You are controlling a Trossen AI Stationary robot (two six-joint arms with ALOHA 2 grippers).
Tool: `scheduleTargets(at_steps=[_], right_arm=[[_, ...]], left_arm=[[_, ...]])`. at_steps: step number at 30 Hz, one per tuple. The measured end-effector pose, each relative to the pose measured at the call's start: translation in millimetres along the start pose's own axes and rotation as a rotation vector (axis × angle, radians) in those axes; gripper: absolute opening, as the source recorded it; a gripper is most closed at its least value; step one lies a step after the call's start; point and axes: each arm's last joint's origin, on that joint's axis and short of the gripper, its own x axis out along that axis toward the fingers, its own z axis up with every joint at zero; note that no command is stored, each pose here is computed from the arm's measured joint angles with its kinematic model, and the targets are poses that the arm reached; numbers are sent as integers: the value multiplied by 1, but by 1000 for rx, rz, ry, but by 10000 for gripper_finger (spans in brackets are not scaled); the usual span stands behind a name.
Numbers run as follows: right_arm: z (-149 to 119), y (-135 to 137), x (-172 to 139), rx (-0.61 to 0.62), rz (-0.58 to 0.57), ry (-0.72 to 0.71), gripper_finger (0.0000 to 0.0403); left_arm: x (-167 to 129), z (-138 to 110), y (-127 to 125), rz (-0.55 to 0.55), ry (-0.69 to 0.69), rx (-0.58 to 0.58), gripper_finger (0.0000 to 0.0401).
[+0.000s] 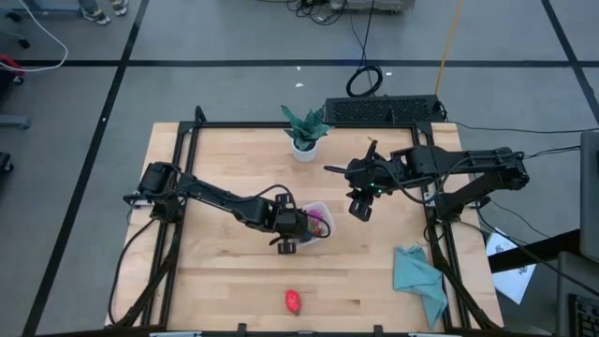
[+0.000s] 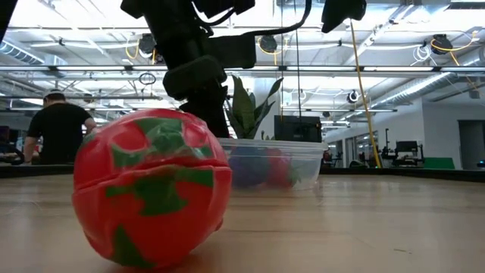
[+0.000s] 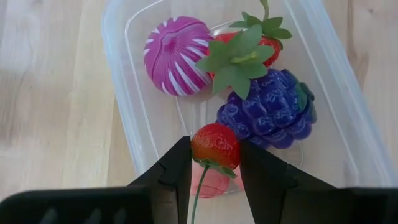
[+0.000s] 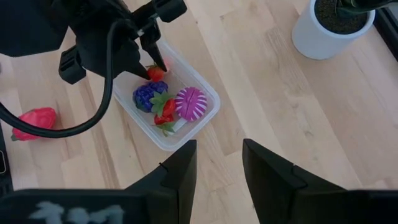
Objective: Pick and placing Produce into tupperware
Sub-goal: Put the strawberry into the transparent bin, then put the dragon fruit into the transparent bin
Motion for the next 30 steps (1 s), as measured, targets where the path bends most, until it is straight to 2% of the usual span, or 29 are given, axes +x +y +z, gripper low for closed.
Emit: scheduleTargets(at_steps=[5, 15, 19, 22, 25, 28, 30], right_arm=[[0, 0, 0, -9, 0, 0, 121], [0, 0, 0, -11, 1, 0, 121], [0, 0, 0, -11, 1, 0, 121], [0, 0, 0, -11, 1, 0, 121], [0, 0, 0, -11, 1, 0, 121], [0, 0, 0, -11, 1, 0, 121], [0, 0, 0, -11, 1, -1, 121]], left_arm=[[0, 0, 0, -1, 1, 5, 118], [0, 0, 0, -3, 1, 4, 195], [0, 0, 0, -2, 0, 15, 210], [-2, 0, 1, 18, -4, 65, 213], [-19, 2, 7, 73, -13, 95, 214], [-53, 7, 16, 129, -25, 93, 214], [-79, 9, 22, 128, -48, 51, 214]])
